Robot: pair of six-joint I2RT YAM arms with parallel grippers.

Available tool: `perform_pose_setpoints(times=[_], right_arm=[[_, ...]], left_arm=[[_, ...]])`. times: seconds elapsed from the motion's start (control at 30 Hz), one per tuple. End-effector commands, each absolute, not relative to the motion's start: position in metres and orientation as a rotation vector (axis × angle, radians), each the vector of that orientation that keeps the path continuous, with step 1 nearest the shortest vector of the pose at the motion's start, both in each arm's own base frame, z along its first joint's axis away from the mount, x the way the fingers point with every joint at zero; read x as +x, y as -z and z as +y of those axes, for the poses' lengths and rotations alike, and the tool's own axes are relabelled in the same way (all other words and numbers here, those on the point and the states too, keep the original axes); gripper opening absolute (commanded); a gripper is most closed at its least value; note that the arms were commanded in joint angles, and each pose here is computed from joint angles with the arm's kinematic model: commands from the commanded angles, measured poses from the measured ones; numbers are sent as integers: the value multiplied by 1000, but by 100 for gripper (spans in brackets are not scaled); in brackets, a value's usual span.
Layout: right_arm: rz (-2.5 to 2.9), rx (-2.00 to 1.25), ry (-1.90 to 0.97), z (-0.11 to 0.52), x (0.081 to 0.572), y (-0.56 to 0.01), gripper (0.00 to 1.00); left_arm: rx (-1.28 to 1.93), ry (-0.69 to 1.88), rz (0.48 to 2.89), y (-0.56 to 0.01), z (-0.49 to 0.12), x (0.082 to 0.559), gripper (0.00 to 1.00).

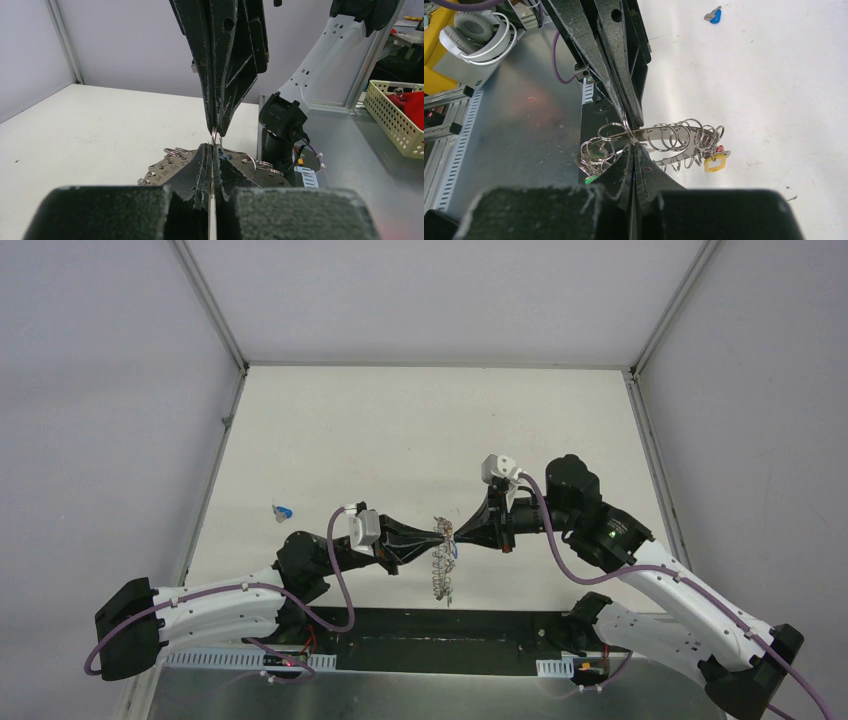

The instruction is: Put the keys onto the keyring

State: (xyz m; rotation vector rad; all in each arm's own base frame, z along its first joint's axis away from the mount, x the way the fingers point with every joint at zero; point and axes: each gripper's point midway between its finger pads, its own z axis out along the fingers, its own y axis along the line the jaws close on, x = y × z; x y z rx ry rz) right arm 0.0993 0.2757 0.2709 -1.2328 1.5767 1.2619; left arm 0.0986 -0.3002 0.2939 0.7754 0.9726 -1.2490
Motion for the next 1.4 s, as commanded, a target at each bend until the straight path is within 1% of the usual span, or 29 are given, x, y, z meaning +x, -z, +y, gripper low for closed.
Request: perform_pose_setpoints(times=[0.0,0.3,0.37,0.5,0.67,0.77,0.87,0.93,1.13,1.27,1.37], right_arm=[[1597,-1234,-1234,275,103,-264,0],[1648,-1237,-1240,282,110,-252,1],[1655,-1240,-1247,283,110,-251,7],[1652,-1237,-1238,281,109,-252,27],[1578,-1235,-1204,272,104,-266,47],[1508,-1236,-1203,269,100,-277,56],[1434,-1242,-1222,269,95,-287,60],[1407,-1245,-1239,271,93,-290,60],[1402,-1270,-1302,281,93,-291,51],[1420,-1266,-1321,287,97,-289,39],[1423,-1268,-1335,289,97,-287,34]], left_arm=[[712,1291,838,-330,-289,89,0],[714,1293,831,-331,-290,88,0],[712,1293,831,-332,-290,89,0],[712,1289,834,-331,-289,89,0],[712,1290,842,-329,-290,89,0],[713,1287,842,-329,-290,90,0],[712,1288,841,-329,-291,90,0],[713,1290,840,-330,-291,90,0],[712,1291,837,-331,-290,89,0],[710,1291,836,-331,-289,89,0],[707,1286,838,-331,-288,89,0]])
